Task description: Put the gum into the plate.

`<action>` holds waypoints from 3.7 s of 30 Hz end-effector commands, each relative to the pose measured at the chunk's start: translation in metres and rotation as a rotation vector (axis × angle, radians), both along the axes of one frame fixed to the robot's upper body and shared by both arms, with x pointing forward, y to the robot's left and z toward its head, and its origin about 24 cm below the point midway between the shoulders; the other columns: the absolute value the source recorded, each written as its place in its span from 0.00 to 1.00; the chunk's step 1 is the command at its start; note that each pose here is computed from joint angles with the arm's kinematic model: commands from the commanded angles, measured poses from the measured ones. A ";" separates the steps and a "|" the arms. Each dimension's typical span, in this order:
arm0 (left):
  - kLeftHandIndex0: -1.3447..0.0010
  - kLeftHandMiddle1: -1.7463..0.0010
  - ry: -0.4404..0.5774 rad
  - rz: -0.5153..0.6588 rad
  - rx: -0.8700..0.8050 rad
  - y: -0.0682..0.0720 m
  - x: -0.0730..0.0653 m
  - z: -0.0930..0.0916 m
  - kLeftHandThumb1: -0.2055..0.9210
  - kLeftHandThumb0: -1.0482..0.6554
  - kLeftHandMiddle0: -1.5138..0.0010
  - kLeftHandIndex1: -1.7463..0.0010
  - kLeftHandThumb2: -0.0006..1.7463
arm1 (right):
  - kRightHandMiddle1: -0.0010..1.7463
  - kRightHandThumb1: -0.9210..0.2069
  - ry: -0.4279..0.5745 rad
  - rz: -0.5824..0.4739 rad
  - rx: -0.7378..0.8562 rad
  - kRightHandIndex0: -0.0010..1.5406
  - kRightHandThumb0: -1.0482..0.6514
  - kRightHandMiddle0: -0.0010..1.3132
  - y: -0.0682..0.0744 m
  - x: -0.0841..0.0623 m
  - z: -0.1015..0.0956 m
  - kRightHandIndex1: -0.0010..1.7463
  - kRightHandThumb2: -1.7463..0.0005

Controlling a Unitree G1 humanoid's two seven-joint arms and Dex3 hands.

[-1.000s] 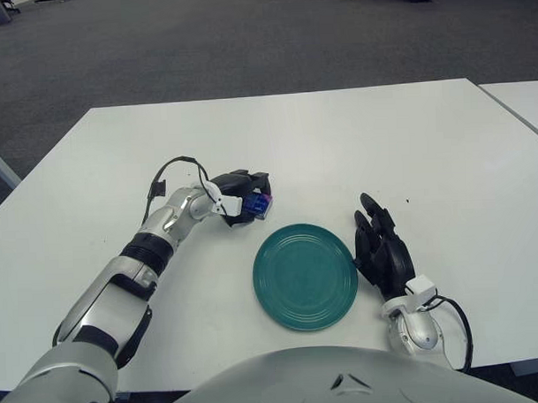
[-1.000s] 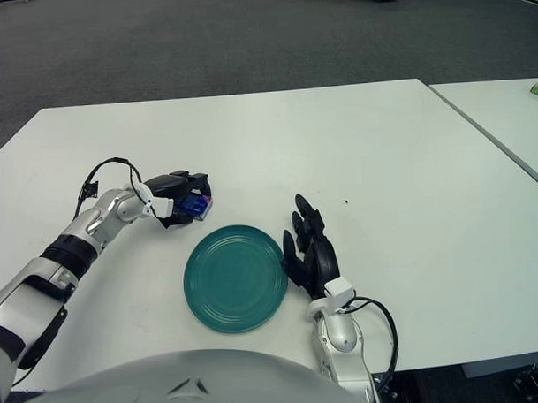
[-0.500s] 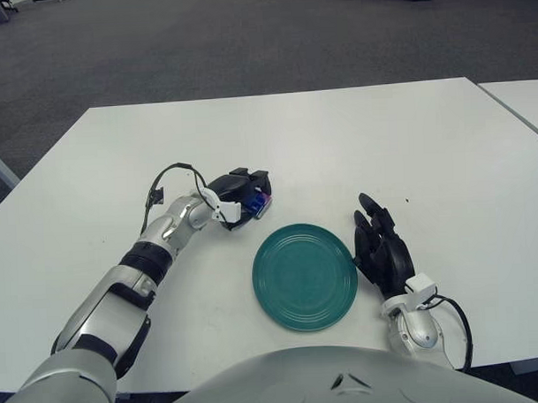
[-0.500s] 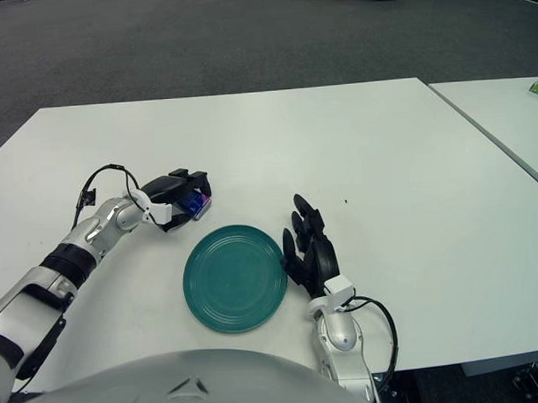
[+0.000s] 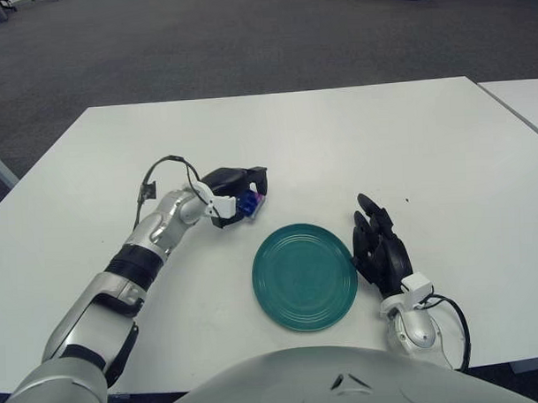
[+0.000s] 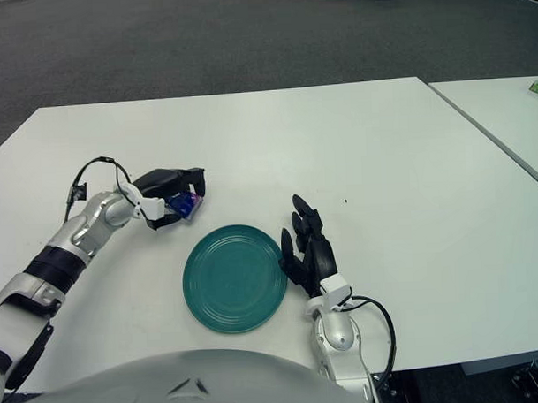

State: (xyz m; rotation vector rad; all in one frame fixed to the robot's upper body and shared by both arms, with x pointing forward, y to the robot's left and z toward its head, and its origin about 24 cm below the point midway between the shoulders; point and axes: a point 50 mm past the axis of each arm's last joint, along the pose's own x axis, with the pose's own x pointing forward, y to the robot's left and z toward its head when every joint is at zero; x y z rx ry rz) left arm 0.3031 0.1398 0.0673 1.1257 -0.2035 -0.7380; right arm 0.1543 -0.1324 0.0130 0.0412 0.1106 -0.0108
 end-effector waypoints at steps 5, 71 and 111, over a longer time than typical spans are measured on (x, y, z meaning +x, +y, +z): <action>0.68 0.08 -0.093 0.012 -0.148 0.000 0.001 0.044 0.41 0.62 0.53 0.00 0.77 | 0.22 0.00 0.054 -0.017 0.031 0.08 0.12 0.00 -0.001 -0.010 -0.007 0.00 0.54; 0.68 0.01 0.176 -0.434 -0.076 -0.090 -0.110 0.015 0.54 0.61 0.69 0.02 0.69 | 0.17 0.00 0.068 -0.024 -0.110 0.08 0.17 0.00 0.003 -0.004 -0.003 0.00 0.49; 1.00 1.00 0.159 -0.516 0.015 -0.064 -0.108 0.003 1.00 0.00 1.00 1.00 0.12 | 0.12 0.00 0.033 0.026 -0.104 0.06 0.17 0.00 0.002 -0.003 0.003 0.01 0.48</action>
